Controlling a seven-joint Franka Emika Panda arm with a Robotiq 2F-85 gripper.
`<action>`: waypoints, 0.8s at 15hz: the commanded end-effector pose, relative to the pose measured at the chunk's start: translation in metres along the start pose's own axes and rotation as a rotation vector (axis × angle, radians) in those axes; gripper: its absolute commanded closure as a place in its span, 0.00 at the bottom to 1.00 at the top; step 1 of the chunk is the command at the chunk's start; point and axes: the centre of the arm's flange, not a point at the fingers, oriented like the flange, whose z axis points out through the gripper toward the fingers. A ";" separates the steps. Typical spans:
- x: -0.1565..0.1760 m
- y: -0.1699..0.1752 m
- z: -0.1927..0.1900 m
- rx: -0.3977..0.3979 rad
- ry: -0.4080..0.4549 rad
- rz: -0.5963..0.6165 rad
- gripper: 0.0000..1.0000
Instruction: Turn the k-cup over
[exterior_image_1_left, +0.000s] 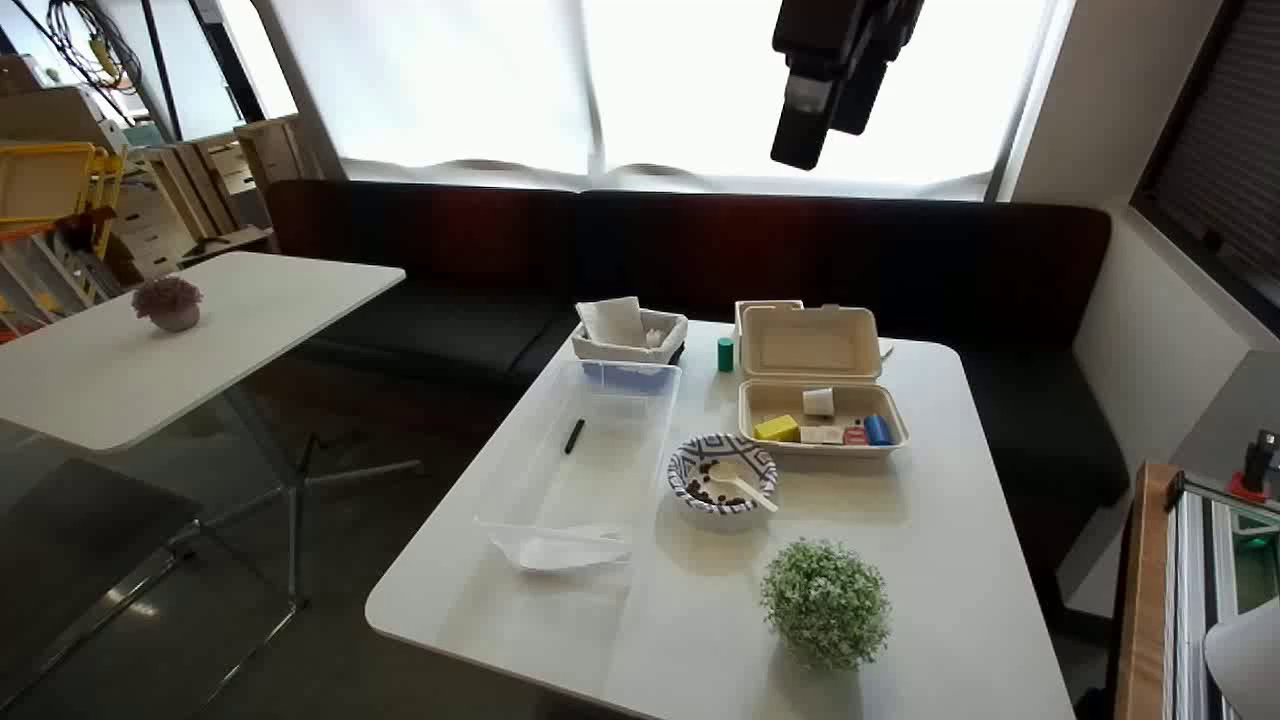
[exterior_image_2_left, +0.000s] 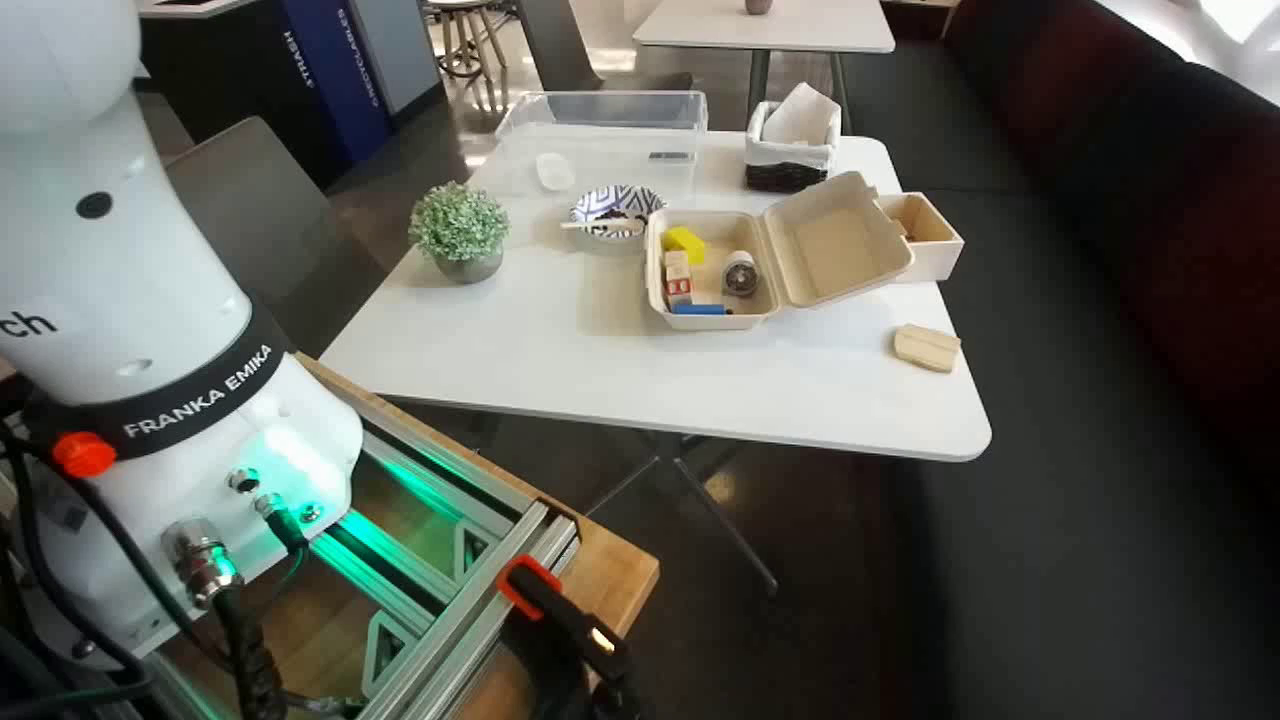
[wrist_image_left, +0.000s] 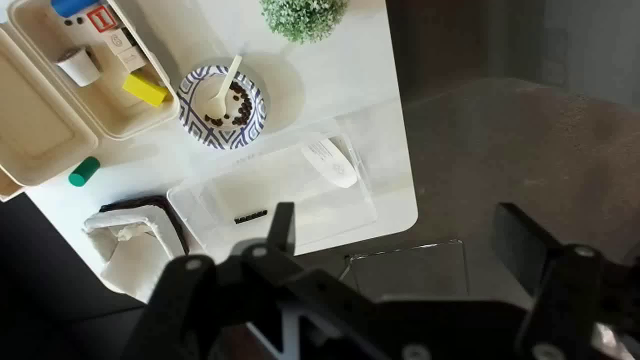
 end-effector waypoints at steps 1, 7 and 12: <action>0.000 0.000 0.000 0.000 0.000 -0.001 0.00; 0.000 0.000 0.000 0.000 0.000 -0.001 0.00; 0.018 0.017 0.009 0.040 -0.096 0.173 0.00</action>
